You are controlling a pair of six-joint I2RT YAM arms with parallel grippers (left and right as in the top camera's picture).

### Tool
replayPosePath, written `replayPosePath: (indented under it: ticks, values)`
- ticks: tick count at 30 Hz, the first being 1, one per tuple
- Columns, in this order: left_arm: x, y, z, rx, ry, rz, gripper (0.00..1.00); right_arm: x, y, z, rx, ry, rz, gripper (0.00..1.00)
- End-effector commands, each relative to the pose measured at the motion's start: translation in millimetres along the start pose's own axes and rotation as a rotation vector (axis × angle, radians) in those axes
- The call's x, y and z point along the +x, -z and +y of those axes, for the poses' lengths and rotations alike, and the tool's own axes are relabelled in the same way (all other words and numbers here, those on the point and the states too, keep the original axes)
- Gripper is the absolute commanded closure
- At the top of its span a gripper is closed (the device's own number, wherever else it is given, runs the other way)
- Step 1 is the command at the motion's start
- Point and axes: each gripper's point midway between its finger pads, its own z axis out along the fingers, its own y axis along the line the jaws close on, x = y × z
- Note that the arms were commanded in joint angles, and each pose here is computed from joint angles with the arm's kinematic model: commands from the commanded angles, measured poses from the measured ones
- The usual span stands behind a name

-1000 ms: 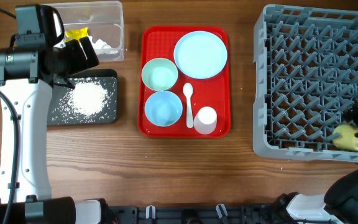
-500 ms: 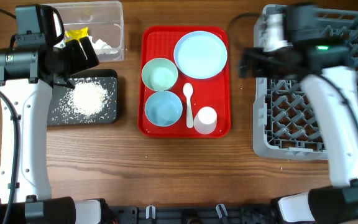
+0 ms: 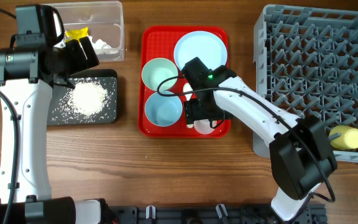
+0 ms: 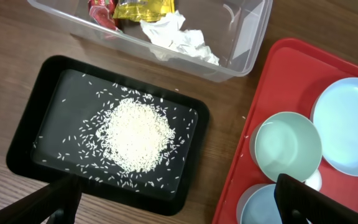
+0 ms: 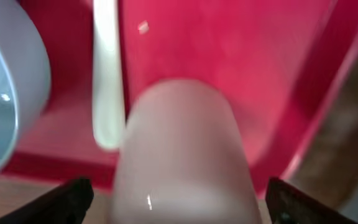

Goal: Sort waste into correct bins and load items into the dishwasher rack
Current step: 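Grasp the white cup on the red tray with the right gripper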

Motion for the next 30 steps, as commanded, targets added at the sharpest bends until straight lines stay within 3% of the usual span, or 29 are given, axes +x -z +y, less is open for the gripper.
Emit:
replayPosePath:
  ticks: [1, 12, 15, 16, 17, 22, 26, 28, 30]
  values:
    - [-1, 2, 2, -0.008, 0.010, -0.009, 0.00, 2, -12, -3, 0.010, -0.002, -0.002, 0.15]
    - [-1, 2, 2, -0.008, 0.010, -0.009, 0.00, 6, -26, -6, -0.027, -0.030, 0.013, 0.41]
    - [-1, 2, 2, -0.008, 0.010, -0.008, 0.00, -3, -17, -14, -0.035, -0.027, -0.006, 0.38]
    - [-1, 2, 2, -0.008, 0.010, -0.009, 0.00, -6, -17, -17, -0.037, -0.012, -0.013, 0.27]
    - [-1, 2, 2, -0.008, 0.010, -0.009, 0.00, -6, -17, -17, -0.036, -0.009, -0.014, 0.25]
    - [-1, 2, 2, -0.008, 0.010, -0.008, 0.00, -13, -17, -15, -0.046, 0.007, -0.042, 0.23]
    - [-1, 2, 2, -0.008, 0.010, -0.008, 0.00, -21, -21, -15, -0.032, 0.038, -0.073, 0.11]
    - [-1, 2, 2, -0.008, 0.010, -0.008, 0.00, -24, -21, -16, -0.026, 0.037, -0.084, 0.11]
    - [-1, 2, 2, -0.008, 0.010, -0.008, 0.00, -24, -21, -16, -0.026, 0.036, -0.085, 0.17]
